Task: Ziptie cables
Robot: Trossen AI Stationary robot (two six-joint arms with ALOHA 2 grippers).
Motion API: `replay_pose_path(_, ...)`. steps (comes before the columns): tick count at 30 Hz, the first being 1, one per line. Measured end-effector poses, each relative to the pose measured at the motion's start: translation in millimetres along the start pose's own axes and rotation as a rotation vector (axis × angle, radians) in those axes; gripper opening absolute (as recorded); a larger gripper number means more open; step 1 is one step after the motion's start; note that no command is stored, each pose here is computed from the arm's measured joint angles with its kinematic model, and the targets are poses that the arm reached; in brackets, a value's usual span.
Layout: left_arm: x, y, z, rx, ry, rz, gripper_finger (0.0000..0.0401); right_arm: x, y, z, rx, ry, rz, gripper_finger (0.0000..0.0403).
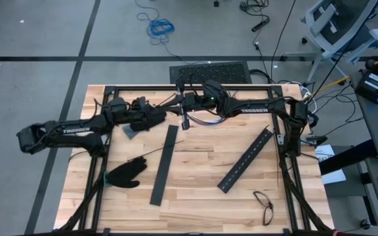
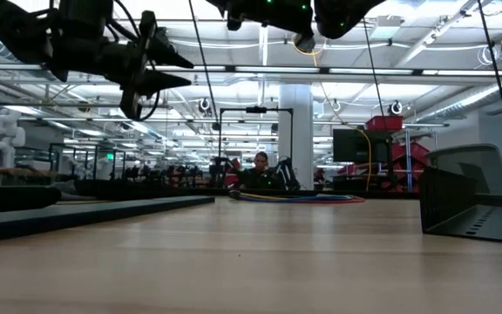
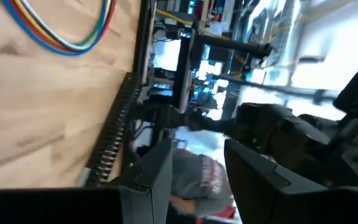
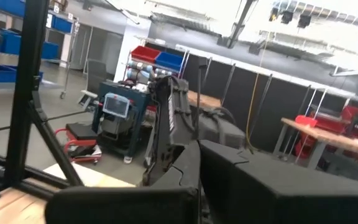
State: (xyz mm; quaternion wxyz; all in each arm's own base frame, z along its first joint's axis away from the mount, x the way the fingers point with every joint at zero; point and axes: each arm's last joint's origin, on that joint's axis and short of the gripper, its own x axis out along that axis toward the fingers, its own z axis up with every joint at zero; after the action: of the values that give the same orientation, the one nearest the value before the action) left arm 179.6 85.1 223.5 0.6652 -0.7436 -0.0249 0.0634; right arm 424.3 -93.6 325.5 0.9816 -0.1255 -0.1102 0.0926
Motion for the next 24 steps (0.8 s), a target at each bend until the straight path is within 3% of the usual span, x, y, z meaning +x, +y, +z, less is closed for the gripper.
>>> replay_pose_path(3, -3.8, -3.3, 0.6, 0.193, 0.087, -0.021, 0.0144, -2.9, -1.0, 3.7, 0.014, 0.020, 0.003, 0.0000)
replay_pose_path(6, -8.5, -8.2, -4.3, 0.510, 0.201, -0.084, 0.0144, -9.2, -5.1, 16.6, 0.046, 0.002, 0.020, 0.0000)
replay_pose_path(10, -8.2, -2.9, -15.7, 0.850, 0.301, -0.078, 0.0140, -21.1, -14.1, 36.0, 0.195, -0.021, 0.035, 0.0000)
replay_pose_path(13, -3.6, -9.2, -25.8, 1.249, 0.308, -0.090, 0.0131, -25.1, -17.5, 41.6, 0.336, -0.028, 0.039, 0.0000)
replay_pose_path(15, -0.1, -13.0, -31.8, 1.545, 0.291, -0.010, 0.0126, -25.3, -17.3, 41.0, 0.445, -0.018, 0.055, 0.0000)
replay_pose_path(19, 2.4, -20.8, -44.2, 2.075, 0.283, 0.251, 0.0121, -25.1, -16.2, 41.4, 0.585, -0.014, 0.083, 0.0000)
replay_pose_path(22, 1.6, -15.2, -52.7, 2.343, 0.361, 0.418, 0.0121, -28.0, -21.6, 38.9, 0.663, 0.002, 0.066, 0.0000)
replay_pose_path(24, 0.7, -13.0, -61.1, 2.494, 0.415, 0.449, 0.0121, -31.6, -27.7, 34.2, 0.707, 0.035, 0.039, 0.0000)
